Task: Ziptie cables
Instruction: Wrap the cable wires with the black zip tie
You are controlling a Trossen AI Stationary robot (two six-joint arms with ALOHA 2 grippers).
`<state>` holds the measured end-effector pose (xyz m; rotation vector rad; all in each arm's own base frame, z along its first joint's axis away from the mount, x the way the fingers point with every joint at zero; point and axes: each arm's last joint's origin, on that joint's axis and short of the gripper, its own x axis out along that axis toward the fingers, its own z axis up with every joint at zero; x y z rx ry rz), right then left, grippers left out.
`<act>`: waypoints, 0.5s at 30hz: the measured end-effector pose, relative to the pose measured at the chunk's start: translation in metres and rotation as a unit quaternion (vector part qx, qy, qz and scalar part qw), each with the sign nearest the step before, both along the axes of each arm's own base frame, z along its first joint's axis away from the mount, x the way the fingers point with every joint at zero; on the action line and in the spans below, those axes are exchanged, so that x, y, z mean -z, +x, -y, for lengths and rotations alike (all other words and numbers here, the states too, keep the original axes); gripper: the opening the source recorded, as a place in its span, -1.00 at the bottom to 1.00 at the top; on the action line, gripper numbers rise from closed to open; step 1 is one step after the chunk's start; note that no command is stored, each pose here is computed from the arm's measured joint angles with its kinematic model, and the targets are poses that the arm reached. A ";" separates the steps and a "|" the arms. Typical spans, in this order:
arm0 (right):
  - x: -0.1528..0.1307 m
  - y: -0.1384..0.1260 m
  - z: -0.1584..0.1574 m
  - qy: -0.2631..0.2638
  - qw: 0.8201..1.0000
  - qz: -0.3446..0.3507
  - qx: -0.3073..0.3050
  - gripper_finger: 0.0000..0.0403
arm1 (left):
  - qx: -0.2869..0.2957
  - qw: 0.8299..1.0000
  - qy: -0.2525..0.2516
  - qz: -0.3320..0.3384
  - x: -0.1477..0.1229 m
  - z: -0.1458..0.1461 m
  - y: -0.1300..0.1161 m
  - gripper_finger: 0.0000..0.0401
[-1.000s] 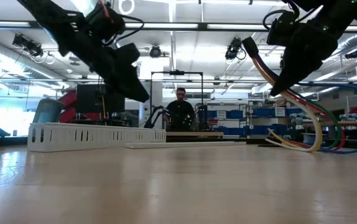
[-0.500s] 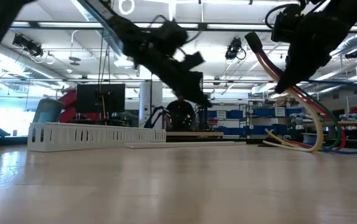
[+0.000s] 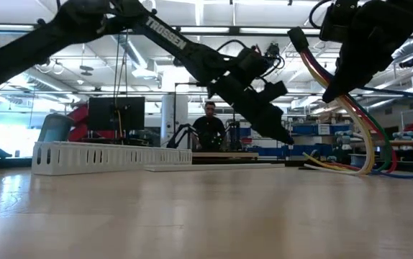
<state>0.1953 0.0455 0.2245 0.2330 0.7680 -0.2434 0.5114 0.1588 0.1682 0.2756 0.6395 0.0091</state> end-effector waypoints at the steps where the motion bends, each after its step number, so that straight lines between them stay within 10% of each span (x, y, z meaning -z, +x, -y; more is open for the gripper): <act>1: 0.000 0.000 0.000 -0.002 1.000 0.002 0.004 -1.00 | 0.002 1.000 0.000 0.005 0.000 0.000 0.004 -0.35; 15: -0.001 -0.004 -0.016 0.019 1.000 0.015 -0.002 -1.00 | -0.067 0.990 -0.121 -0.007 0.047 -0.010 0.041 -0.35</act>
